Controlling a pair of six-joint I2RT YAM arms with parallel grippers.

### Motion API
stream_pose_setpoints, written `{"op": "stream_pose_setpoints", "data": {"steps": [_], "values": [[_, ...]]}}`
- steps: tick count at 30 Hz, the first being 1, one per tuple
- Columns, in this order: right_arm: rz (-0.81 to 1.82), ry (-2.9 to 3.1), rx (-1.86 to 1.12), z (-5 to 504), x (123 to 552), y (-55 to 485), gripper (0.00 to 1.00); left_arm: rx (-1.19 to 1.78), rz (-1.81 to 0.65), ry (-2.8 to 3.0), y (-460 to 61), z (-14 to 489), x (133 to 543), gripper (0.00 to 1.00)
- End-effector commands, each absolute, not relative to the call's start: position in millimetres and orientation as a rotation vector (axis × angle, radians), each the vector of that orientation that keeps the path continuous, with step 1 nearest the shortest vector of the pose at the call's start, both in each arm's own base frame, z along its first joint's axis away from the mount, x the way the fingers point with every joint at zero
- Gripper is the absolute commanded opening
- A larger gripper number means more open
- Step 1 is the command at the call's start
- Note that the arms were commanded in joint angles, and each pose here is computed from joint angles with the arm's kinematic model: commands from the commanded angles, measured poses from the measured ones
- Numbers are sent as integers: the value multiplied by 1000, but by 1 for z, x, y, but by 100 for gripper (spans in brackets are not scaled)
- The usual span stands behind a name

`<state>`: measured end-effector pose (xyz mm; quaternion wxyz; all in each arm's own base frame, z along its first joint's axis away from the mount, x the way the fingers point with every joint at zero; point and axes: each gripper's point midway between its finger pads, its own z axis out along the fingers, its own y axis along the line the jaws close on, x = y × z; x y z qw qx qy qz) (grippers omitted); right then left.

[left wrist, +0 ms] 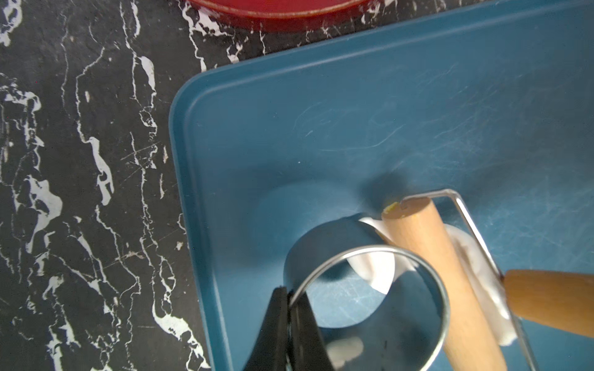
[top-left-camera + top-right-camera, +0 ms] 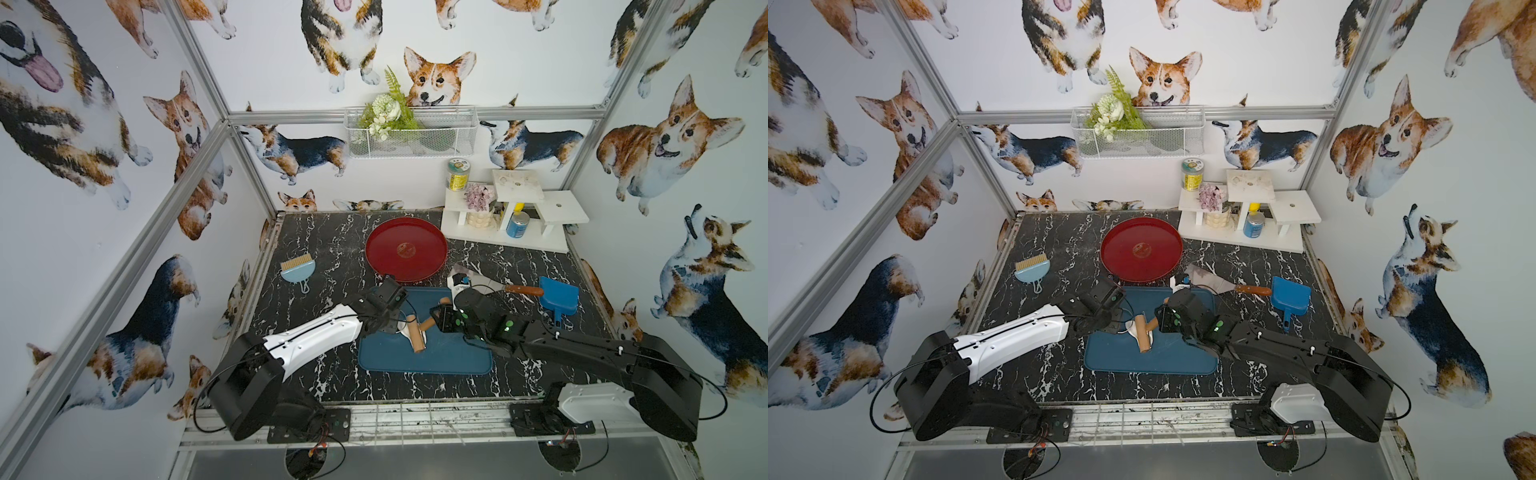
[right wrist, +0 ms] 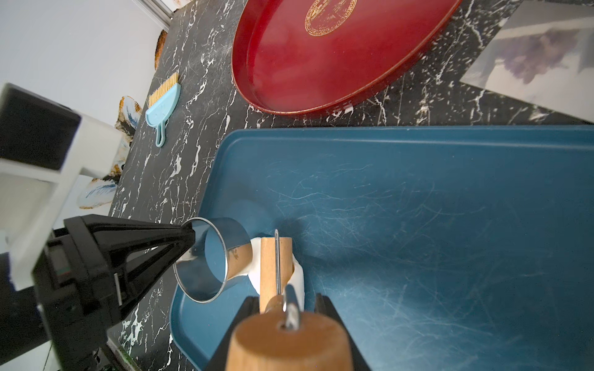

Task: Roll out the dumpling wrappers from the dough
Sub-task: Remove the dumpling wrapper from the work surface.

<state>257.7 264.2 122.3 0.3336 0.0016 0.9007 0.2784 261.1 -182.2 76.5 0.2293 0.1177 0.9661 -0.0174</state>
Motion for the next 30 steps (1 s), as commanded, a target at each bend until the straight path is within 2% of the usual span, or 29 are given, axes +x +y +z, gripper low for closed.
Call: {"op": "stream_pose_setpoints", "data": {"steps": [1, 30], "values": [[502, 2496, -72, 86, 240, 233, 0, 346, -29, 2660, -183, 76, 262, 0], [433, 2486, -38, 88, 241, 212, 0, 377, 58, 2712, -174, 57, 253, 0]]}}
